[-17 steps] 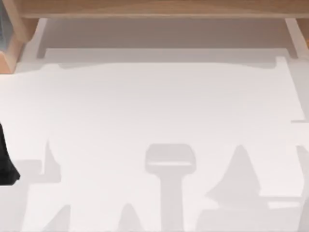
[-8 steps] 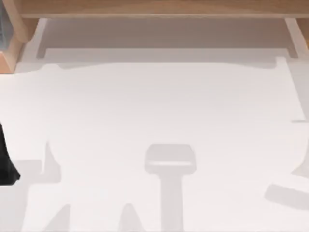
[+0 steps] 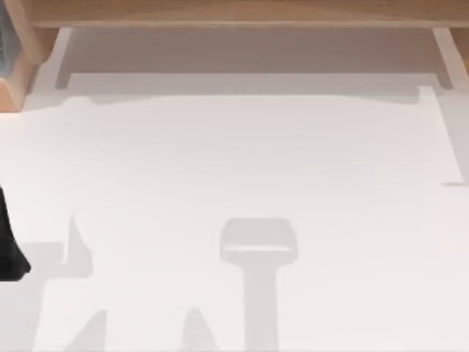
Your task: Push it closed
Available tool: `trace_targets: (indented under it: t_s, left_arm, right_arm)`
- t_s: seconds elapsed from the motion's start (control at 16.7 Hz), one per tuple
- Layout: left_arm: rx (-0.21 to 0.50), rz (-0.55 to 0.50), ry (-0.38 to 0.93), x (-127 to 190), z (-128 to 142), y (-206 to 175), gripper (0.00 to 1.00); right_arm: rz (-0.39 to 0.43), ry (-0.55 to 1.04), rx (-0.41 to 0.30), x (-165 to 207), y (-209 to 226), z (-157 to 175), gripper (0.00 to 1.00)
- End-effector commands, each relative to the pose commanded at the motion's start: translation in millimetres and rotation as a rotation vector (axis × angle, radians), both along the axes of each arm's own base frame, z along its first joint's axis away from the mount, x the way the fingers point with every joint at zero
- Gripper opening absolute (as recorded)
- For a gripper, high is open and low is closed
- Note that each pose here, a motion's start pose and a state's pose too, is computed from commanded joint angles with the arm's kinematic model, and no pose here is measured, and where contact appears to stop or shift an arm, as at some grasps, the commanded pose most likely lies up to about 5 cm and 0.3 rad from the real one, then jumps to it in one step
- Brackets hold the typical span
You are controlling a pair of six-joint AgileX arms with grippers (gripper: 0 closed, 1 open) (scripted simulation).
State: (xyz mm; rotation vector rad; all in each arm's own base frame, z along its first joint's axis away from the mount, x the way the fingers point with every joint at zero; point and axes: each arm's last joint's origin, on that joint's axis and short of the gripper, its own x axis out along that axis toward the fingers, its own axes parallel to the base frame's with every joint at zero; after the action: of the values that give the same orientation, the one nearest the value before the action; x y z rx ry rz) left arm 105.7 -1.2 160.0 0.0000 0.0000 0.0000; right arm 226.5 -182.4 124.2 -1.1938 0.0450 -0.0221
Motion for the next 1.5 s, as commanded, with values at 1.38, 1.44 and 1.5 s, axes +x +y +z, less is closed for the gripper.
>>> trace_targets:
  t_s: [1.38, 1.44, 1.5]
  left_arm:
    - [0.000, 0.000, 0.000, 0, 0, 0, 1.00]
    - [0.000, 0.000, 0.000, 0, 0, 0, 1.00]
    - [0.000, 0.000, 0.000, 0, 0, 0, 1.00]
  right_arm:
    - [0.035, -0.013, -0.377, 24, 4, -35, 1.00]
    - [0.035, -0.013, -0.377, 24, 4, -35, 0.92]
    - [0.035, -0.013, -0.377, 24, 4, -35, 0.85]
